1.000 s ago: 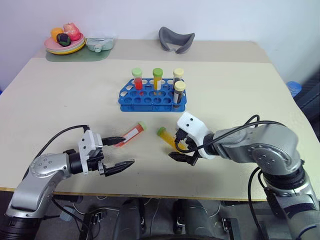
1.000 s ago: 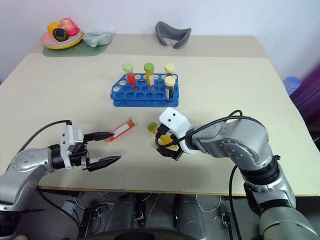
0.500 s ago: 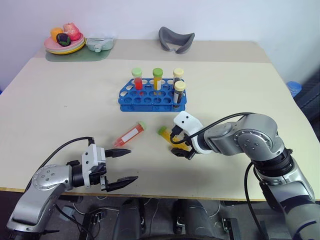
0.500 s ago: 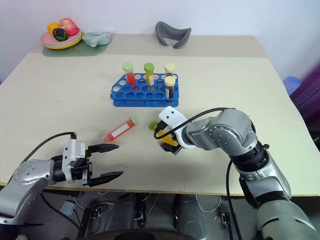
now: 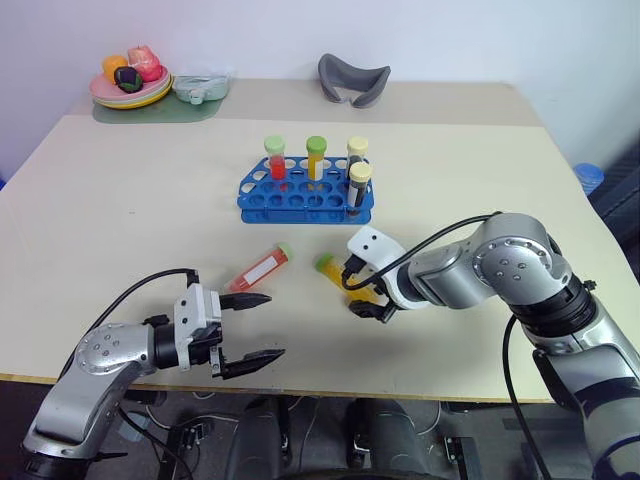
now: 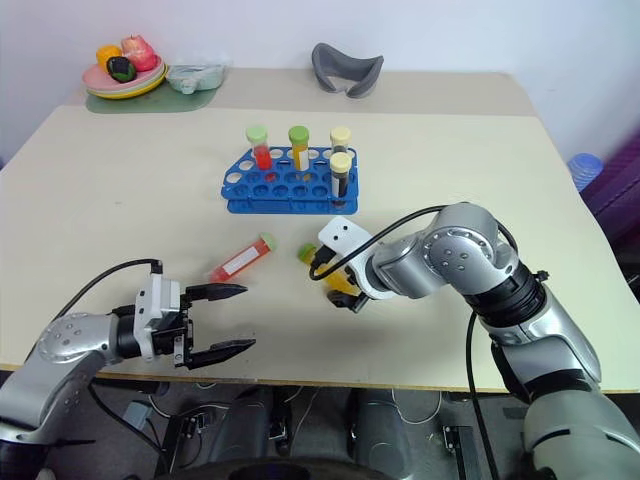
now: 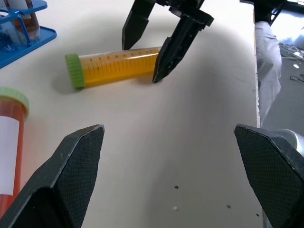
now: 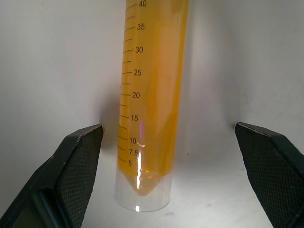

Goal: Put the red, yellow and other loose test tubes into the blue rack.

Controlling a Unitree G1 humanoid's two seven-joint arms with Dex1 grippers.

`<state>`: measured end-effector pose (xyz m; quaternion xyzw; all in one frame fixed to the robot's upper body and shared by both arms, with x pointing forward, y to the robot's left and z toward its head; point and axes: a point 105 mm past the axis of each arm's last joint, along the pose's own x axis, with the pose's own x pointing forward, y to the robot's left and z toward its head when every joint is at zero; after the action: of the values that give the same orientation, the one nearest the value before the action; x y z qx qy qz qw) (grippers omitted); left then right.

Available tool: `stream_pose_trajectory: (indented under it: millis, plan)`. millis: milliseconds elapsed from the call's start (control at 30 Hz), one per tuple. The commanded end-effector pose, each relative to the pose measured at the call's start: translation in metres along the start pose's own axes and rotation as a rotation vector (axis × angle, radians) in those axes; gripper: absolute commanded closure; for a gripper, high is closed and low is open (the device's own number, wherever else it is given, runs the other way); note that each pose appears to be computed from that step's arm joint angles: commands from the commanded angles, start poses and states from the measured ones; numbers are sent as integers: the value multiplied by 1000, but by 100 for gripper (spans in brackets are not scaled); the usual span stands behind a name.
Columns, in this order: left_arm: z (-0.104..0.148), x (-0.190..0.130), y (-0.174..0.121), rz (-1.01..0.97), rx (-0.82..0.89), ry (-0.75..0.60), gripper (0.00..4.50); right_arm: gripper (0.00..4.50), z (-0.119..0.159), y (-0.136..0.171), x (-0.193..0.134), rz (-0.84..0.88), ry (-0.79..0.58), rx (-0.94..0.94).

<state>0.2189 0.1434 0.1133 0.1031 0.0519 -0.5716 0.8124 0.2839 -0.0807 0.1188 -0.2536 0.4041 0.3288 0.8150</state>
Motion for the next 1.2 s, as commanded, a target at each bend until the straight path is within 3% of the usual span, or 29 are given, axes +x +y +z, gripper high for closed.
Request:
stream_pose_trajectory:
  millis: [33, 800, 1000, 1200]
  plan:
    - [6, 2, -5, -16, 18, -22, 0, 3, -2, 0, 0, -10, 23, -16]
    - [5, 3, -6, -15, 20, -19, 0, 3, 13, -1, 6, -35, 22, 34]
    - [6, 3, -6, -8, 19, -21, 0, 269, 16, -1, 5, -41, 8, 28]
    - [8, 5, -5, -5, 21, -25, 0, 269, 18, -1, 5, -39, 0, 33]
